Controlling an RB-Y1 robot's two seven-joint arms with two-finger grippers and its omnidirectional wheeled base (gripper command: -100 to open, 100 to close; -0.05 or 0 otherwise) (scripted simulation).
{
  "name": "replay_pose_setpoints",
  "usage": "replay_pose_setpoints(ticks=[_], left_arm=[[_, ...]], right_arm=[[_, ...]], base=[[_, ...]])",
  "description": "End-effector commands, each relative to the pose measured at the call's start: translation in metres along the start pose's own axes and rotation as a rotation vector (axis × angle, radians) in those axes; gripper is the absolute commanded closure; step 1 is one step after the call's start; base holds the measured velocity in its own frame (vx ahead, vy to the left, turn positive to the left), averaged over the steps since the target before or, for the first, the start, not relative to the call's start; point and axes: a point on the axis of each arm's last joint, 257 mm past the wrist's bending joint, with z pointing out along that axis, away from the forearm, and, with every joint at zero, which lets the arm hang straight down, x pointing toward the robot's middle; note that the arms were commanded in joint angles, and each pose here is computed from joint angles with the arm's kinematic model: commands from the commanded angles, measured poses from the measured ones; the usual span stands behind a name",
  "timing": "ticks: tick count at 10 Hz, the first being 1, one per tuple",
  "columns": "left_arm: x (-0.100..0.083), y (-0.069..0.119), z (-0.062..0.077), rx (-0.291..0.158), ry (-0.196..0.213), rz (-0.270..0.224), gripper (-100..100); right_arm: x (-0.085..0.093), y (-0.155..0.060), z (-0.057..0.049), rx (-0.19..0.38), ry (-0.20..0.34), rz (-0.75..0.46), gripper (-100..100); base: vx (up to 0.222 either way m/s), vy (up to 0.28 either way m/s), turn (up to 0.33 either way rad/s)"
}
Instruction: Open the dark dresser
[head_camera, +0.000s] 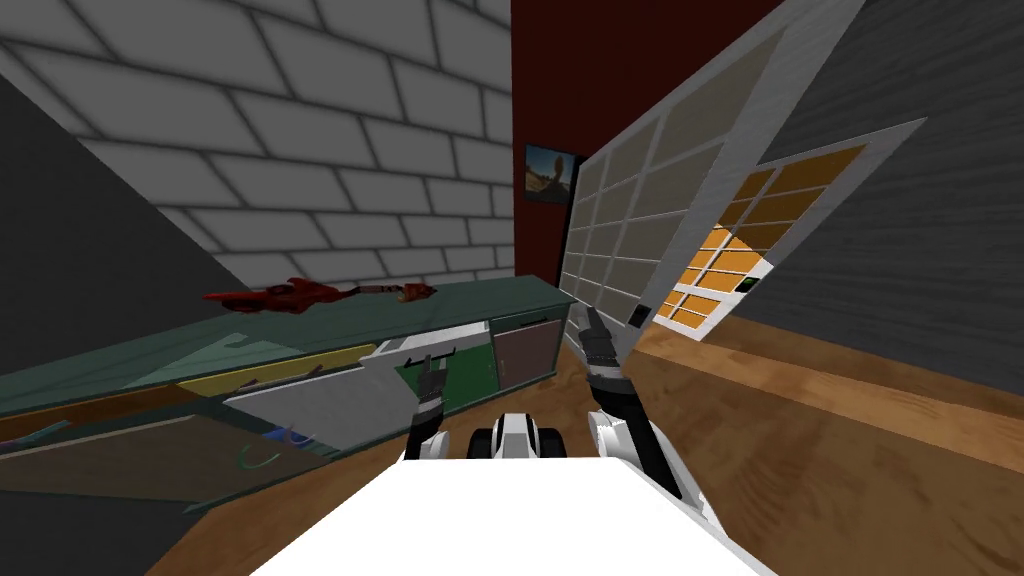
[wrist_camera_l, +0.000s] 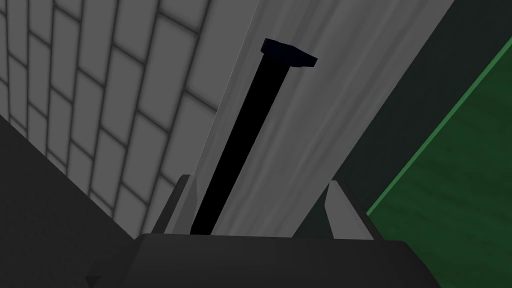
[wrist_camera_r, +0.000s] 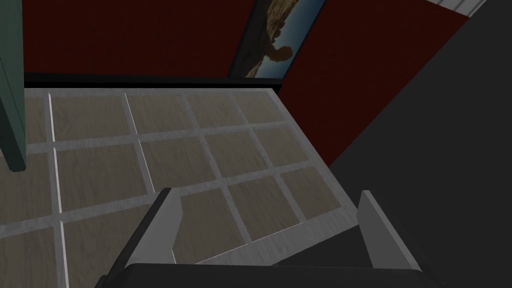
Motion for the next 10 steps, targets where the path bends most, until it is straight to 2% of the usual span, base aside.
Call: replay_pose_setpoints(ticks=[1,2,3,4,5,6,7,8,9,10], left_arm=[[0.022,0.018,0.014,-0.025,0.069,-0.05,100],[0.027,0.016,0.021,-0.012,0.077,-0.056,100],[0.041,0.03,0.026,-0.046,0.128,-0.084,100],[0.046,0.028,0.034,-0.032,0.136,-0.09,100],[0.064,0.039,0.044,-0.057,0.194,-0.118,100],[0.065,0.038,0.045,-0.054,0.195,-0.119,100],[0.082,0.048,0.055,-0.08,0.252,-0.142,100],[0.083,0.048,0.057,-0.077,0.254,-0.143,100],[0.096,0.059,0.06,-0.113,0.304,-0.159,100],[0.101,0.057,0.067,-0.101,0.312,-0.163,100]], right_arm=[[0.0,0.0,0.0,0.0,0.0,0.0,0],[0.0,0.0,0.0,0.0,0.0,0.0,0],[0.0,0.0,0.0,0.0,0.0,0.0,0],[0.0,0.0,0.0,0.0,0.0,0.0,0],[0.0,0.0,0.0,0.0,0.0,0.0,0],[0.0,0.0,0.0,0.0,0.0,0.0,0],[0.0,0.0,0.0,0.0,0.0,0.0,0],[0.0,0.0,0.0,0.0,0.0,0.0,0],[0.0,0.0,0.0,0.0,0.0,0.0,0],[0.0,0.0,0.0,0.0,0.0,0.0,0]], base=[[-0.013,-0.042,0.355],[-0.011,-0.058,0.29],[-0.021,-0.07,0.406],[-0.028,-0.067,0.31],[-0.022,-0.08,0.432],[-0.018,-0.068,0.296],[-0.035,-0.067,0.363],[-0.028,-0.06,0.281],[-0.039,-0.055,0.374],[-0.038,-0.058,0.3]])
